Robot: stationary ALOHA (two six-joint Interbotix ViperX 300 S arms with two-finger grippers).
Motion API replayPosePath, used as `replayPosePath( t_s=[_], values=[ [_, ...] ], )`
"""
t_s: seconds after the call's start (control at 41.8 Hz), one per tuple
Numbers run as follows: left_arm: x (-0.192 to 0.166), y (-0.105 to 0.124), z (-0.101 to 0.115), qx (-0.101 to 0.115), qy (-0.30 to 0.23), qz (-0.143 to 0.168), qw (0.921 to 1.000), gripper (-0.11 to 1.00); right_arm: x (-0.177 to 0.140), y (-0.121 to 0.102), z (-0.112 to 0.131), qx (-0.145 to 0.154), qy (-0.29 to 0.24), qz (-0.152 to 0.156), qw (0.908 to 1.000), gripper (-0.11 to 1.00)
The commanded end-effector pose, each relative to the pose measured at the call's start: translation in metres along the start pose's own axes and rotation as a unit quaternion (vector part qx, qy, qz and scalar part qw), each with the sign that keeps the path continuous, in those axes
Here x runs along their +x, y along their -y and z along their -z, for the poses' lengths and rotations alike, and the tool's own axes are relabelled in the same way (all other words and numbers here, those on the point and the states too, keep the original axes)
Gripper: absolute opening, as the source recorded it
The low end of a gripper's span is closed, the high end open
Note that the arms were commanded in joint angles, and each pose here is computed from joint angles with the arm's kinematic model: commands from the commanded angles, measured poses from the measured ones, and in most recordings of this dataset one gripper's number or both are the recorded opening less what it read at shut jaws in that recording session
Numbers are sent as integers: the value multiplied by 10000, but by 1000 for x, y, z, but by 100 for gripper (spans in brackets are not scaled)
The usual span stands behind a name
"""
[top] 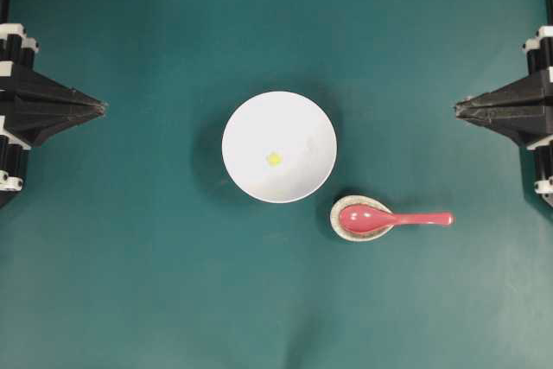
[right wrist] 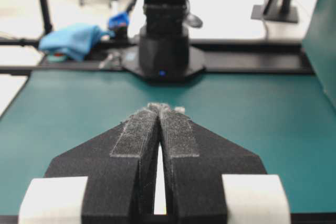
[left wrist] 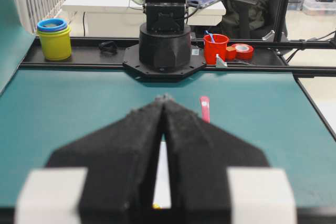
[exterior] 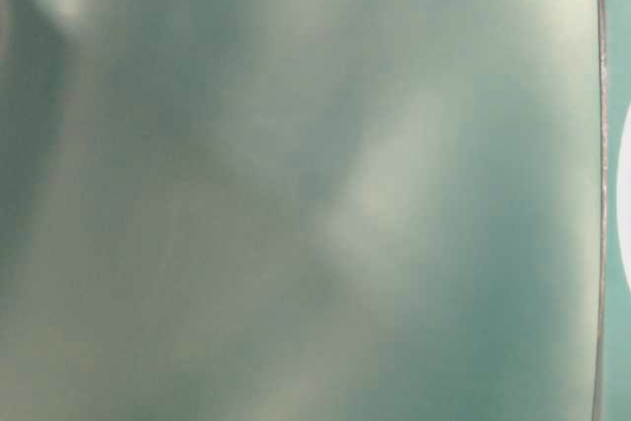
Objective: Scoop the yellow hexagonal prism block from the bowl with a spoon using the right arm.
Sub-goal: 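Move the right gripper to the pink spoon handle in the spoon rest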
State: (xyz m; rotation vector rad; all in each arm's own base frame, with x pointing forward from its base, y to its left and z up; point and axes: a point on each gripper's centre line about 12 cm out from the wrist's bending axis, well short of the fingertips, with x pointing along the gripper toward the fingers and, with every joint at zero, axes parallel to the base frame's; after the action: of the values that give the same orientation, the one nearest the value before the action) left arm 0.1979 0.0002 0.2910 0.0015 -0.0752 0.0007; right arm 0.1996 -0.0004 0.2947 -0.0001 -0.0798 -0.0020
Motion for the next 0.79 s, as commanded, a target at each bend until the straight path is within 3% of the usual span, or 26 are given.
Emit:
replayPosePath(
  t_s=[0.0, 0.406, 0.765],
  values=[
    [4, 1, -3, 5, -8, 24, 10000, 0, 2, 2, -5, -27, 54, 46, 10000, -1],
    [4, 1, -1, 5, -69, 24, 10000, 1, 6, 2, 3, 13, -138, 38, 9999, 1],
    [4, 1, -1, 5, -100, 23, 9999, 1, 17, 2, 31, 59, -666, 54, 9977, 48]
  ],
)
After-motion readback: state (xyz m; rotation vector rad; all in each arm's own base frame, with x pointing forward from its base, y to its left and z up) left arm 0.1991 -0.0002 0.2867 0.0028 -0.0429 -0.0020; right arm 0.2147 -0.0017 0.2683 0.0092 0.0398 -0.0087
